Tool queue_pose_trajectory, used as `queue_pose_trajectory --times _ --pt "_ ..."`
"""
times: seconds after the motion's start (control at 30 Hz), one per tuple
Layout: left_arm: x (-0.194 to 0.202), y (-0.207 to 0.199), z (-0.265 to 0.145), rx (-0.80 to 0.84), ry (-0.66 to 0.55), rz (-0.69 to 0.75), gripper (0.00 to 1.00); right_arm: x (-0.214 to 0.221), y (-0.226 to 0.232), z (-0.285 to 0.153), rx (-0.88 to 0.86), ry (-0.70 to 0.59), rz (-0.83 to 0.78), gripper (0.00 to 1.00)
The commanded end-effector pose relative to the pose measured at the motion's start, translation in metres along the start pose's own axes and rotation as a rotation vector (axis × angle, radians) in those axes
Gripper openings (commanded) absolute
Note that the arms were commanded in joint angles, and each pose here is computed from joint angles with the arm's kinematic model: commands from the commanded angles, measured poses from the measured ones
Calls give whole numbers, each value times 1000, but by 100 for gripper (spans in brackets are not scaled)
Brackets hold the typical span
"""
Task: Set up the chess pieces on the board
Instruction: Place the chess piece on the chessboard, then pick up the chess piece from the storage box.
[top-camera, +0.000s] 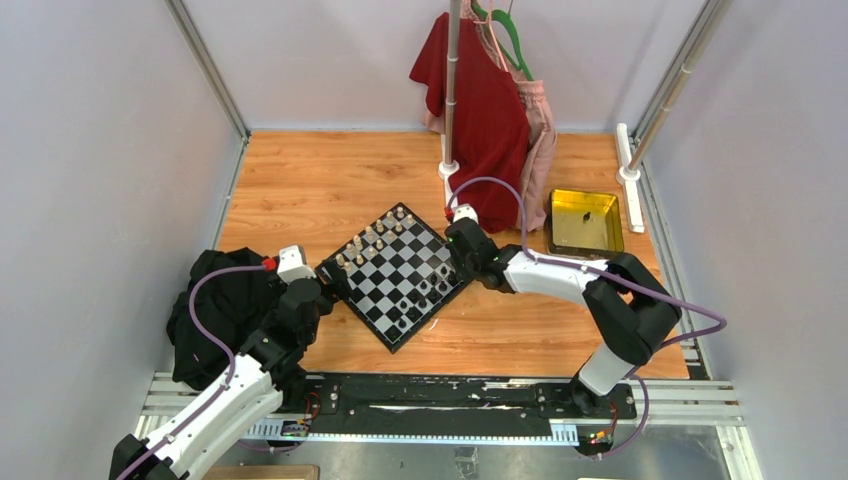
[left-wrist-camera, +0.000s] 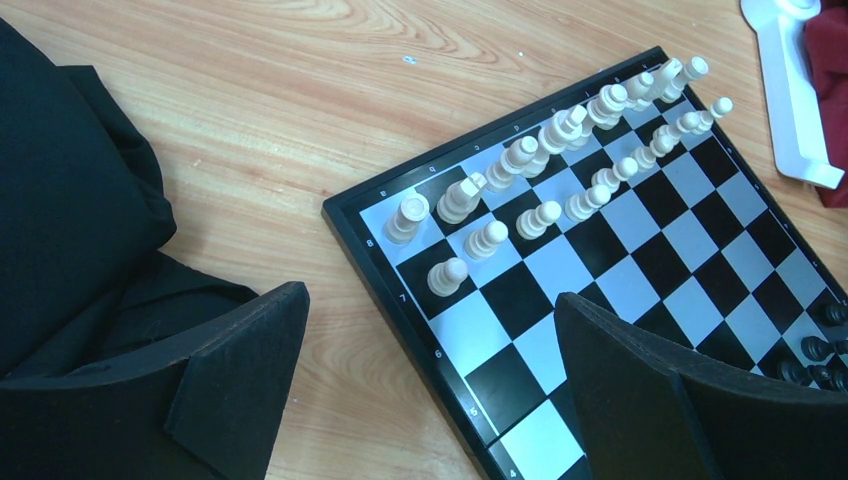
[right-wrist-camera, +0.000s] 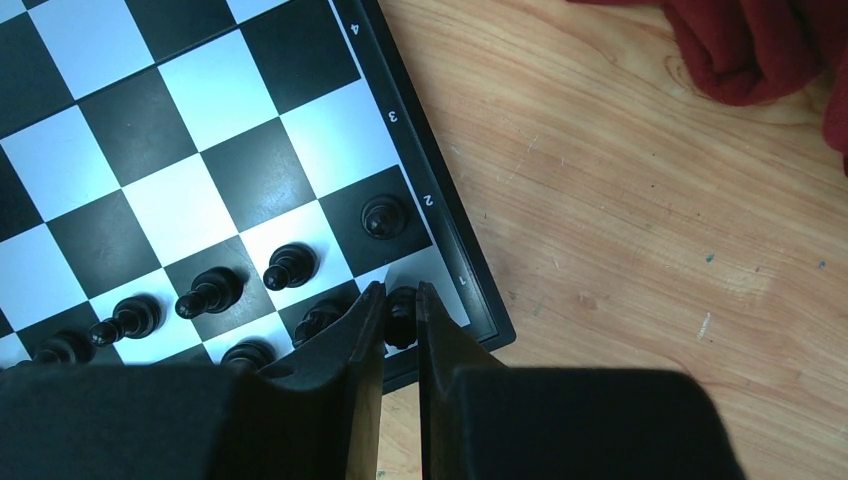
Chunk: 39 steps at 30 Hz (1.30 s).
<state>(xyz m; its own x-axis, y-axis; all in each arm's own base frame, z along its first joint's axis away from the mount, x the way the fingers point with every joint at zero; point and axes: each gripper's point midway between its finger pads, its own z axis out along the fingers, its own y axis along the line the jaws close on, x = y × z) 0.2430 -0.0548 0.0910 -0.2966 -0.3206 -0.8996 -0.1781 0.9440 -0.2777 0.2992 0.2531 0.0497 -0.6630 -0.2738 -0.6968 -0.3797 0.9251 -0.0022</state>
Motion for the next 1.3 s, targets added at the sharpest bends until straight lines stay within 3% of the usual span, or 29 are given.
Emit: queue_pose_trajectory --times 0.0,0.37,0.77,1.03,1.27 --pt "-6 -4 1 13 -26 -4 100 5 -4 2 5 9 13 15" --pt "-6 -5 1 16 -25 -2 100 3 -3 0 0 5 9 31" --pt "-6 -6 1 22 -24 -3 100 -16 -9 -22 8 -57 13 33" --pt "-6 -5 0 23 -28 -5 100 -38 -18 -70 8 -153 35 32" --pt "-6 -6 0 25 -28 -7 100 -47 -69 -132 158 -290 106 36"
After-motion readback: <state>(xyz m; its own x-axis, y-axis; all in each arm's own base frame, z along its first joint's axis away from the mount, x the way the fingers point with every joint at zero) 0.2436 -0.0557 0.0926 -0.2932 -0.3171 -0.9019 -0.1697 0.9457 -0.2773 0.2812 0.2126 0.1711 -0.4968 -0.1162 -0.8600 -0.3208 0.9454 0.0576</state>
